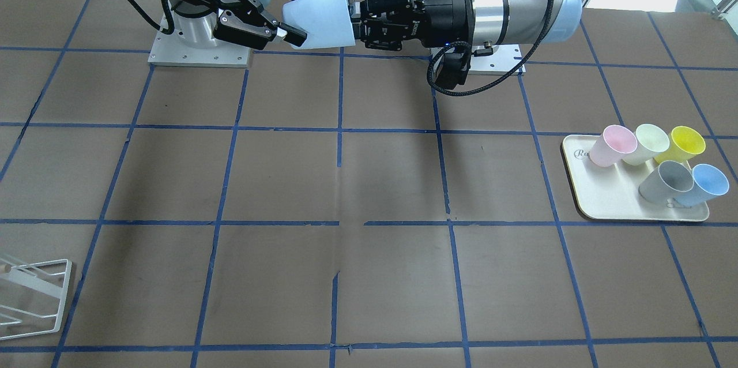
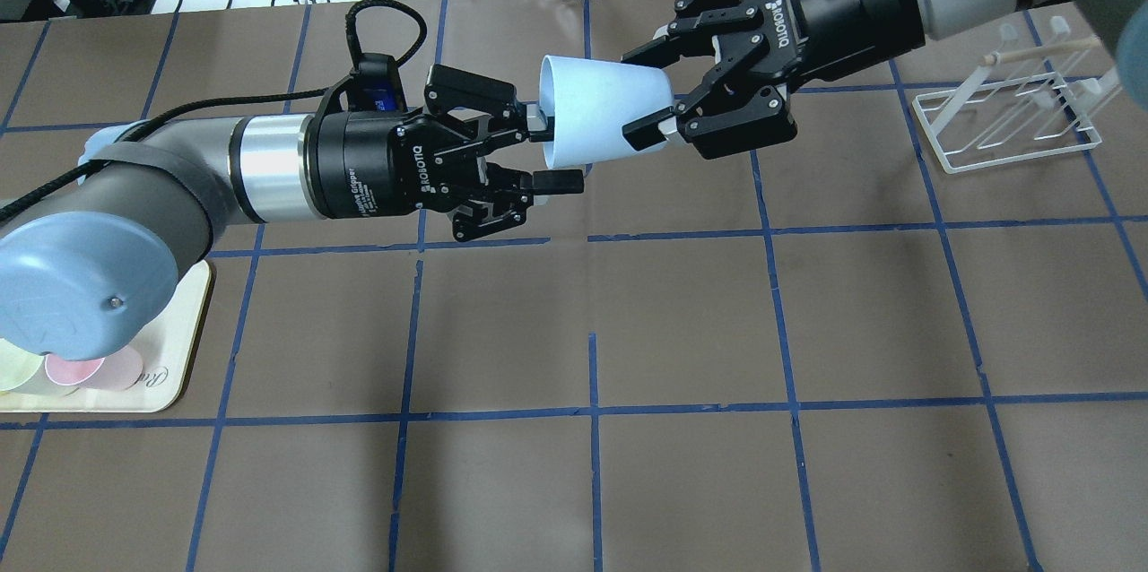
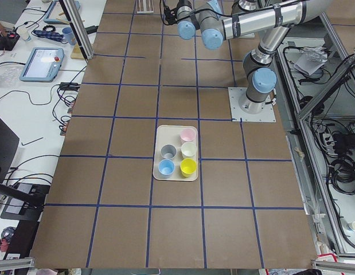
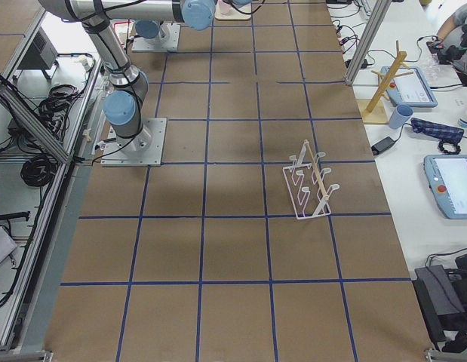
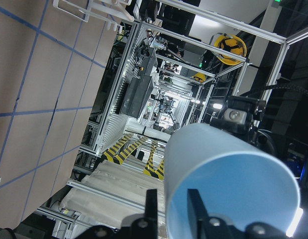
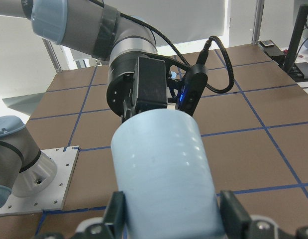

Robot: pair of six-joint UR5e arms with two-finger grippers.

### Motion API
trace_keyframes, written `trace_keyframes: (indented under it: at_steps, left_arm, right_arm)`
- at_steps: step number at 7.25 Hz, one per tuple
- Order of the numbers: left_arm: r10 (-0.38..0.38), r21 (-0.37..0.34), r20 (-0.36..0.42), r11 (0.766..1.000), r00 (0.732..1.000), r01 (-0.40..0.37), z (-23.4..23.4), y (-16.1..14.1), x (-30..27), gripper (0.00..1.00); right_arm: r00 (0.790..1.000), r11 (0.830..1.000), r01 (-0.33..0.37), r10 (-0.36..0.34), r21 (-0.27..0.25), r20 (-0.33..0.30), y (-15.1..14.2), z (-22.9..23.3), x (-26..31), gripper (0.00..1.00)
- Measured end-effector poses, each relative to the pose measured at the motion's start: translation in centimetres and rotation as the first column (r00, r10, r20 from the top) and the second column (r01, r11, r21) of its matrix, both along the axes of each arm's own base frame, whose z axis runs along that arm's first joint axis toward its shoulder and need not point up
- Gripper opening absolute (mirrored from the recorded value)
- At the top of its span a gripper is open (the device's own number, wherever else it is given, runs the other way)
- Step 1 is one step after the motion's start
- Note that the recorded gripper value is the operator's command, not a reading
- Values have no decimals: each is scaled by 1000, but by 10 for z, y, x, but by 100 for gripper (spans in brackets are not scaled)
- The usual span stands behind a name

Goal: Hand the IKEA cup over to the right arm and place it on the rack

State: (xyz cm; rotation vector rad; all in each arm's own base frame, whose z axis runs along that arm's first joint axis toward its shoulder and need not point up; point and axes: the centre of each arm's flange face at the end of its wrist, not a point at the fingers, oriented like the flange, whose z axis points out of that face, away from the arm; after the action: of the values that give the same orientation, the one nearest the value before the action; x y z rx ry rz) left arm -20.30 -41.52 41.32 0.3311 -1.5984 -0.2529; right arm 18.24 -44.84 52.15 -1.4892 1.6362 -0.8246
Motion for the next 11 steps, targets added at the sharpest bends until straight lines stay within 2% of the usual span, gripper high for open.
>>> trace_keyframes:
  at_steps: [2, 3, 4, 5, 6, 7, 8, 9, 10, 11]
  left_arm:
    - [0, 9, 8, 1000, 1000, 0, 0, 0, 2, 100]
    - [1, 11, 15, 1000, 1000, -1, 0, -1, 4, 100]
    - [-5, 11, 36, 1000, 999, 4, 0, -1, 7, 100]
    - [-18, 16, 69, 1000, 997, 17, -1, -1, 10, 100]
    - [-36, 29, 118, 999, 992, 33, -2, 0, 13, 100]
    - [-47, 41, 200, 998, 979, 39, 0, -5, 25, 100]
    - [-39, 50, 309, 998, 950, 25, 4, -15, 48, 100]
    - [-43, 51, 447, 998, 893, 22, 12, -27, 72, 100]
    - [-62, 43, 607, 998, 793, 45, 25, -36, 93, 100]
    - [-79, 38, 746, 996, 662, 76, 38, -44, 112, 100]
  right_arm:
    - [1000, 1000, 1, -1, 0, -7, 0, 0, -2, 43]
    - [999, 1000, 0, 0, 1, -39, -1, -2, -6, 43]
    - [993, 1000, -10, 11, 4, -117, -1, -8, -12, 43]
    - [978, 1000, -21, 22, 8, -209, -1, -14, -21, 43]
    - [953, 1000, -20, 22, 10, -301, -3, -18, -36, 43]
    - [915, 1000, 1, 3, 9, -404, -8, -22, -63, 43]
    - [856, 1000, 26, -25, -5, -516, -15, -25, -98, 43]
    - [771, 999, 36, -53, -40, -634, -27, -32, -129, 43]
    - [654, 996, 34, -85, -82, -751, -48, -45, -158, 43]
    - [528, 993, 36, -118, -116, -841, -71, -61, -182, 41]
